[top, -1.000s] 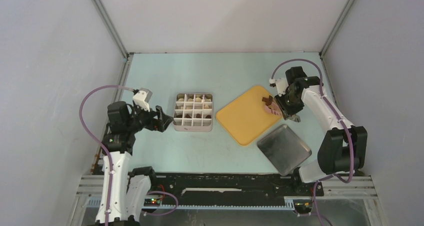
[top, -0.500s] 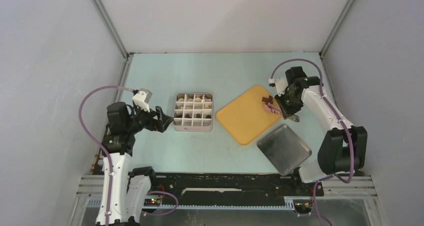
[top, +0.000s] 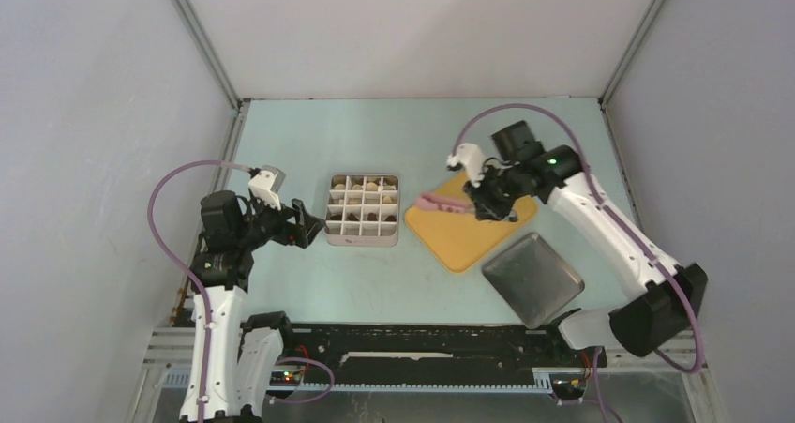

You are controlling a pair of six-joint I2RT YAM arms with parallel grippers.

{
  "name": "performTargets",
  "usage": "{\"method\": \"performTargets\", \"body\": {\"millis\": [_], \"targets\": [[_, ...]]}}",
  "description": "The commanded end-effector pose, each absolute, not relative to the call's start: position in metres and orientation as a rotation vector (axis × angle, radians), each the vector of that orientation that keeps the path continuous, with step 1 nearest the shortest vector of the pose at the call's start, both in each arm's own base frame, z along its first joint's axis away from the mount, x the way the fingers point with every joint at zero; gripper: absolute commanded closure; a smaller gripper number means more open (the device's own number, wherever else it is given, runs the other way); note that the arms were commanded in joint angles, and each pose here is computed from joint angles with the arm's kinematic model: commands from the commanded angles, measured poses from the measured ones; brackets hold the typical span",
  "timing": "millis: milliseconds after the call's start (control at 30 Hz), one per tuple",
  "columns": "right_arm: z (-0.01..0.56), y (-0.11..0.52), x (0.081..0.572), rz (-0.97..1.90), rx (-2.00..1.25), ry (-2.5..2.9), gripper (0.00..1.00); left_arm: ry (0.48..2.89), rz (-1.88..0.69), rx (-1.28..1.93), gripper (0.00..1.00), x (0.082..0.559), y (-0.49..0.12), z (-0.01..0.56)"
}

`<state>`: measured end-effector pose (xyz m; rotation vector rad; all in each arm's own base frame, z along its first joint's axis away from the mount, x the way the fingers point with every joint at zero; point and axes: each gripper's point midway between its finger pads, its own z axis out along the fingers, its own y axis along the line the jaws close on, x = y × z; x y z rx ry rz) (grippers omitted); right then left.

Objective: Pack the chocolate

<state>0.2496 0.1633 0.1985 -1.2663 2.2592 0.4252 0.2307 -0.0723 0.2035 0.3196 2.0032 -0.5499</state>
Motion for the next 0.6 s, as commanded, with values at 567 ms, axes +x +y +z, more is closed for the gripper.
{"method": "performTargets", "body": {"millis": [567], "targets": [[0.184,0.386,0.264,0.626,-1.814,1.967,0.83,1.935,-0.414,0.280,0.11,0.225,-0.053,0.222]]}}
